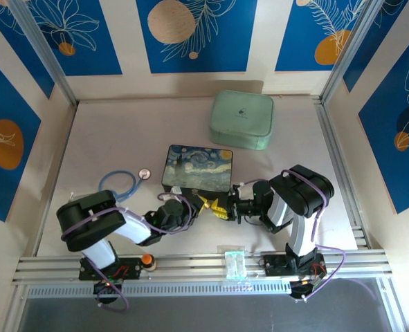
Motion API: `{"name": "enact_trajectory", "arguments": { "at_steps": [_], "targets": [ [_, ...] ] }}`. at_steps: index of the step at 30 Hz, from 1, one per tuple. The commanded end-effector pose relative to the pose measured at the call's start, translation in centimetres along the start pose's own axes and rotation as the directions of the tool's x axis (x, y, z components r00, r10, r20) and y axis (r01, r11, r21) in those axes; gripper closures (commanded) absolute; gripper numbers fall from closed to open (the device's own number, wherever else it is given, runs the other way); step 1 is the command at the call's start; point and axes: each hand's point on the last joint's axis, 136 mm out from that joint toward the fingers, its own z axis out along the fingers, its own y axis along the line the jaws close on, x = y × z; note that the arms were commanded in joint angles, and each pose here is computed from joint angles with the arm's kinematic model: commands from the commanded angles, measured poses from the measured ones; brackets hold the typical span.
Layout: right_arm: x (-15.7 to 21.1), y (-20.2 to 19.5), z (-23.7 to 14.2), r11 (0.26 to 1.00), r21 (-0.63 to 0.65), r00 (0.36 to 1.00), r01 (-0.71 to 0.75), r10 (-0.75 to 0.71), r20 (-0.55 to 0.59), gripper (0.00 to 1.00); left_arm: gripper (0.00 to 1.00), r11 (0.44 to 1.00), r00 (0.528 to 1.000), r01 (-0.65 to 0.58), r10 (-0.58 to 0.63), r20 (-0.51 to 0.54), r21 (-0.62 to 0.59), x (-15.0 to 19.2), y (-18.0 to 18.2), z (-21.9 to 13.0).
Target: Unlock the padlock with the key
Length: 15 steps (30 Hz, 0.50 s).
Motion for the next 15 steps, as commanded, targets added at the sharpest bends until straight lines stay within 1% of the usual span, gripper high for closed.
{"name": "enact_trajectory", "arguments": {
  "at_steps": [1,7,9,11,13,15],
  "targets": [
    [0.0,0.8,0.0,0.998,-0.019,0.998,0.052,-0.052,0.019,0.74,1.00,0.999,0.995,-0.036,0.033,-0.092,-0.030,1.8,-0.4,0.3],
    [-0.1,1.3,-0.5,0.996,-0.028,0.996,0.080,-0.078,0.051,0.75,1.00,0.998,0.997,-0.042,0.039,-0.061,-0.050,1.1,0.1,0.5],
    [-0.1,1.4,-0.7,0.995,-0.027,0.994,0.091,-0.090,0.062,0.70,1.00,0.998,0.998,-0.043,0.040,-0.052,-0.053,0.9,0.2,0.5],
    [-0.1,1.3,-0.9,0.996,-0.017,0.994,0.091,-0.090,0.067,0.58,1.00,0.997,0.998,-0.048,0.045,-0.045,-0.058,0.8,0.2,0.4],
    [-0.3,1.1,-1.1,0.996,-0.005,0.993,0.088,-0.087,0.084,0.53,1.00,0.997,0.998,-0.047,0.045,-0.038,-0.058,0.6,0.1,0.4],
    [-0.5,0.7,-1.6,0.997,0.014,0.990,0.079,-0.080,0.113,0.53,1.00,0.997,0.999,-0.045,0.044,-0.025,-0.058,0.4,0.1,0.4]
  ]
}}
